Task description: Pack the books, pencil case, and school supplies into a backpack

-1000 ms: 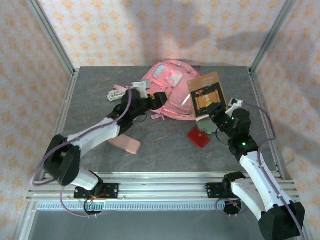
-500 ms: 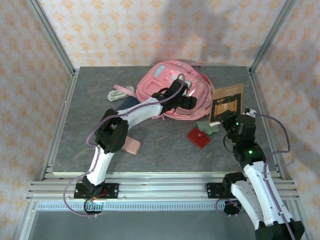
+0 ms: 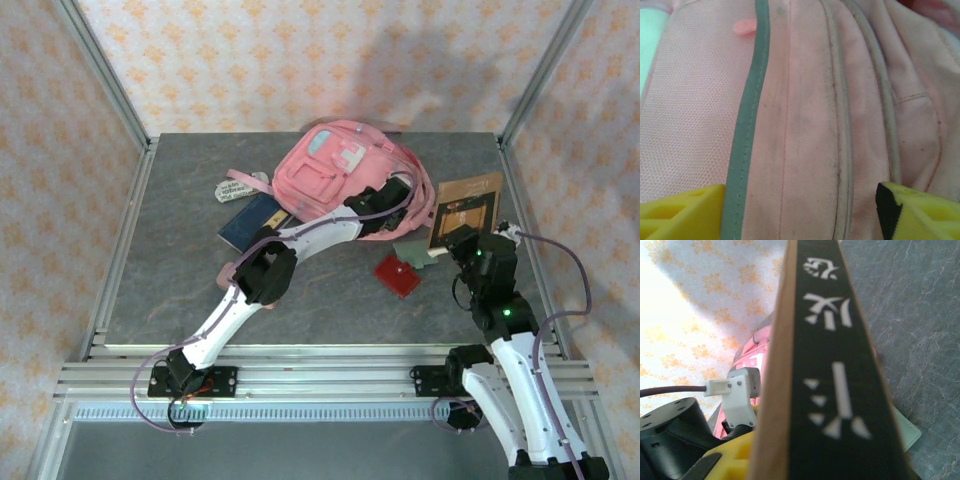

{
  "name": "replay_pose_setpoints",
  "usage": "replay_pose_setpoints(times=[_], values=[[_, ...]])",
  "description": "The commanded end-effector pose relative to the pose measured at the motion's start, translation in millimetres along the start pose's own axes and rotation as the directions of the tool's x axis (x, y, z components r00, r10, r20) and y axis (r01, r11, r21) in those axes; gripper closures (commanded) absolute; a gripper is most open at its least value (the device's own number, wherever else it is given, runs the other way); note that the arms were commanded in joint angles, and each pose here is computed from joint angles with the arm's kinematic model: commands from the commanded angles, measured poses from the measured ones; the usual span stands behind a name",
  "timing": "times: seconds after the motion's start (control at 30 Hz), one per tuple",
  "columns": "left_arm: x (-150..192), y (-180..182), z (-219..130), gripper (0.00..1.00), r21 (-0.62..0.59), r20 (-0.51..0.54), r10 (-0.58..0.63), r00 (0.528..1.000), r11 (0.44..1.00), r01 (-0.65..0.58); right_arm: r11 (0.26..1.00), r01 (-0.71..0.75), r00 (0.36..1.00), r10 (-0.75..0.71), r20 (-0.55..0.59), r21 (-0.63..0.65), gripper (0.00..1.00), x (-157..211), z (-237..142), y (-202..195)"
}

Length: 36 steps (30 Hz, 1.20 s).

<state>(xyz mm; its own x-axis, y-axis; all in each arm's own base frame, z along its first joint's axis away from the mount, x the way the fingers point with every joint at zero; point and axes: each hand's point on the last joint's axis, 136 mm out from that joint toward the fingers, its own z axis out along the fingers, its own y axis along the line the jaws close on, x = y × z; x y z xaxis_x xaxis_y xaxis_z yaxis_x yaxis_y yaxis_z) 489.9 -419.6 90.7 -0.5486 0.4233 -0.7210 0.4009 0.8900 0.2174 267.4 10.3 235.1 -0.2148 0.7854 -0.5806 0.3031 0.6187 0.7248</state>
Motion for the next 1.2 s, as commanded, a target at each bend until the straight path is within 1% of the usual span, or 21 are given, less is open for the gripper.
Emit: replay_pose_setpoints(times=[0.0,0.03,0.07,0.1,0.13,0.2,0.23,0.27,0.3,0.37,0.4,0.43,0.5,0.6,0.67,0.77,0.93,1.07,1.17], values=[[13,27,13,0.35,-0.168,-0.036,0.101,0.994,0.98,-0.106,0.995,-0.008,0.996,0.016,0.089,-0.096,1.0,-28,-15,30],[16,26,17,0.4,-0.169,-0.042,0.114,0.993,0.978,-0.119,0.995,-0.009,0.996,0.017,0.088,-0.095,1.0,-28,-15,29],[18,26,19,0.4,-0.17,-0.044,0.121,0.992,0.977,-0.127,0.995,-0.01,0.996,0.019,0.085,-0.098,1.0,-27,-14,29],[21,23,22,0.38,-0.156,-0.05,0.131,0.99,0.978,-0.137,0.995,-0.014,0.996,0.022,0.081,-0.1,1.0,-26,-13,30],[25,21,25,0.32,-0.145,-0.057,0.134,0.989,0.979,-0.141,0.995,-0.016,0.997,0.024,0.078,-0.103,1.0,-25,-13,30],[29,19,29,0.25,-0.14,-0.064,0.131,0.989,0.98,-0.139,0.995,-0.021,0.997,0.029,0.073,-0.102,1.0,-24,-12,30],[32,18,30,0.24,-0.137,-0.068,0.131,0.989,0.981,-0.139,0.995,-0.022,0.997,0.029,0.071,-0.102,1.0,-24,-11,30],[34,18,32,0.27,-0.128,-0.073,0.131,0.989,0.982,-0.14,0.994,-0.024,0.997,0.032,0.071,-0.104,1.0,-24,-11,30],[36,15,34,0.35,-0.111,-0.077,0.132,0.988,0.984,-0.14,0.994,-0.025,0.997,0.033,0.068,-0.105,1.0,-23,-11,30],[42,14,38,0.66,-0.089,-0.09,0.134,0.987,0.986,-0.142,0.994,-0.028,0.997,0.035,0.067,-0.107,1.0,-24,-11,31],[44,15,39,0.78,-0.086,-0.097,0.134,0.986,0.986,-0.143,0.994,-0.028,0.997,0.036,0.066,-0.107,1.0,-23,-11,31],[46,16,40,0.87,-0.083,-0.105,0.135,0.985,0.986,-0.144,0.994,-0.029,0.997,0.037,0.068,-0.109,1.0,-24,-12,32],[47,17,39,1.0,-0.082,-0.112,0.139,0.984,0.985,-0.149,0.994,-0.03,0.997,0.037,0.068,-0.107,1.0,-24,-11,31],[39,23,30,1.0,-0.097,-0.105,0.137,0.985,0.984,-0.147,0.994,-0.031,0.997,0.038,0.068,-0.107,1.0,-24,-11,32],[26,27,17,1.0,-0.095,-0.079,0.123,0.989,0.987,-0.13,0.994,-0.029,0.998,0.035,0.058,-0.105,1.0,-23,-9,32],[-2,38,-10,1.0,-0.094,-0.017,0.091,0.996,0.991,-0.092,0.995,-0.027,0.998,0.032,0.046,-0.101,1.0,-20,-6,32],[-47,66,-62,1.0,-0.074,0.092,0.028,0.995,0.997,-0.021,0.993,-0.026,0.999,0.029,0.021,-0.113,1.0,-16,-2,35],[-68,89,-94,1.0,-0.072,0.157,-0.006,0.988,0.997,0.018,0.99,-0.023,1.0,0.021,-0.017,-0.14,1.0,-9,3,40],[-79,100,-114,1.0,-0.054,0.196,-0.033,0.98,0.998,0.045,0.978,-0.02,0.997,0.005,-0.072,-0.207,1.0,2,7,52]])
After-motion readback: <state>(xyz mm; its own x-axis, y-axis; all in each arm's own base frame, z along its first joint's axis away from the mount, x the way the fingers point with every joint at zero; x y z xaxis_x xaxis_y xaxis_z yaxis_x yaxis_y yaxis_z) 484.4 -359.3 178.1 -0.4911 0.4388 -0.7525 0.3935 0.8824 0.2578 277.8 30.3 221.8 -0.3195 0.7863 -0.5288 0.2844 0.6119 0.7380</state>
